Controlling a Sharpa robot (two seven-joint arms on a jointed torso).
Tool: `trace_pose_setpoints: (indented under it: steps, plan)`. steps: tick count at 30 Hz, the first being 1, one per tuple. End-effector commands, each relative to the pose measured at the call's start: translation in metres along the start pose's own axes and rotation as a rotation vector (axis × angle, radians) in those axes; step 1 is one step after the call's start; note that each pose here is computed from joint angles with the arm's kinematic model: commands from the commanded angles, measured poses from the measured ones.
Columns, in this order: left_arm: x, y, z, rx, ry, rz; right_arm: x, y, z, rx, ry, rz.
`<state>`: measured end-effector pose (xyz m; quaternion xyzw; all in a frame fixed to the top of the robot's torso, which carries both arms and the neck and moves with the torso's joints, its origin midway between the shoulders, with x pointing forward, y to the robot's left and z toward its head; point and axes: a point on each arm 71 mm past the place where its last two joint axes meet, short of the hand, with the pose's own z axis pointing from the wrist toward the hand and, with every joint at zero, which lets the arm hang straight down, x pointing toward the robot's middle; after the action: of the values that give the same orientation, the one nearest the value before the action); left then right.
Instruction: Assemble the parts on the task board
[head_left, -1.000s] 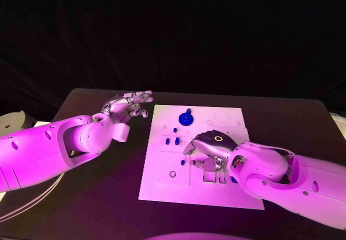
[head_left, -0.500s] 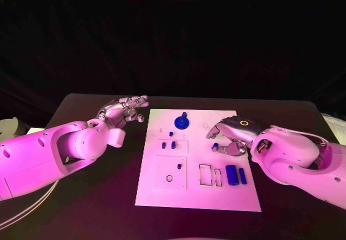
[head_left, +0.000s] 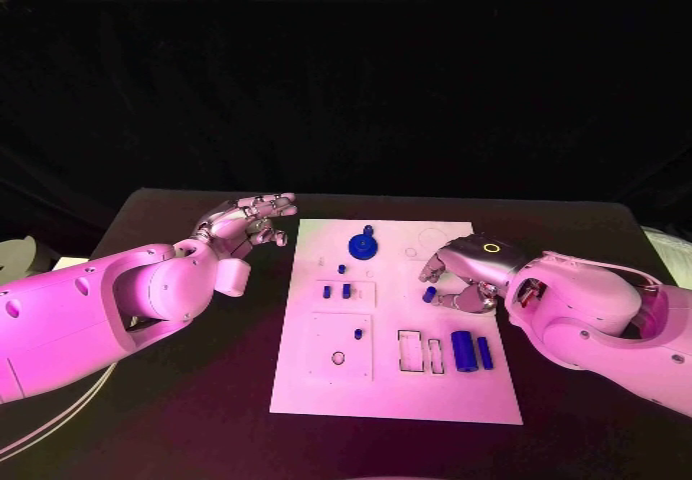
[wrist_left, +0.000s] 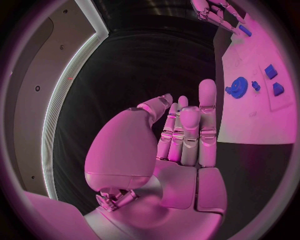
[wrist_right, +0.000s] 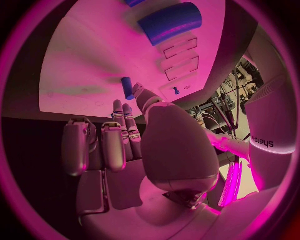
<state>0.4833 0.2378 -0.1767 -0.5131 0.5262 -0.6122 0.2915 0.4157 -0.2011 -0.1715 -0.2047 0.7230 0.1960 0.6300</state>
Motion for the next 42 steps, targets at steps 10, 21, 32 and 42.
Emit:
trace_pose_setpoints:
  steps: [10, 21, 32, 42]
  plan:
    - [0.0024, -0.0002, 0.0003, 0.002, 0.025, -0.005, 0.007, 0.001, 0.003, -0.015, 0.055, -0.031]
    - [0.0023, 0.0, 0.0003, 0.001, 0.026, -0.005, 0.011, 0.003, 0.007, -0.022, 0.065, -0.029]
    - [0.0025, 0.0004, 0.0005, -0.002, 0.027, -0.006, 0.015, 0.004, 0.01, -0.023, 0.063, -0.027]
    - [0.0023, 0.0006, 0.0006, -0.003, 0.028, -0.006, 0.004, 0.009, 0.006, -0.05, -0.033, -0.005]
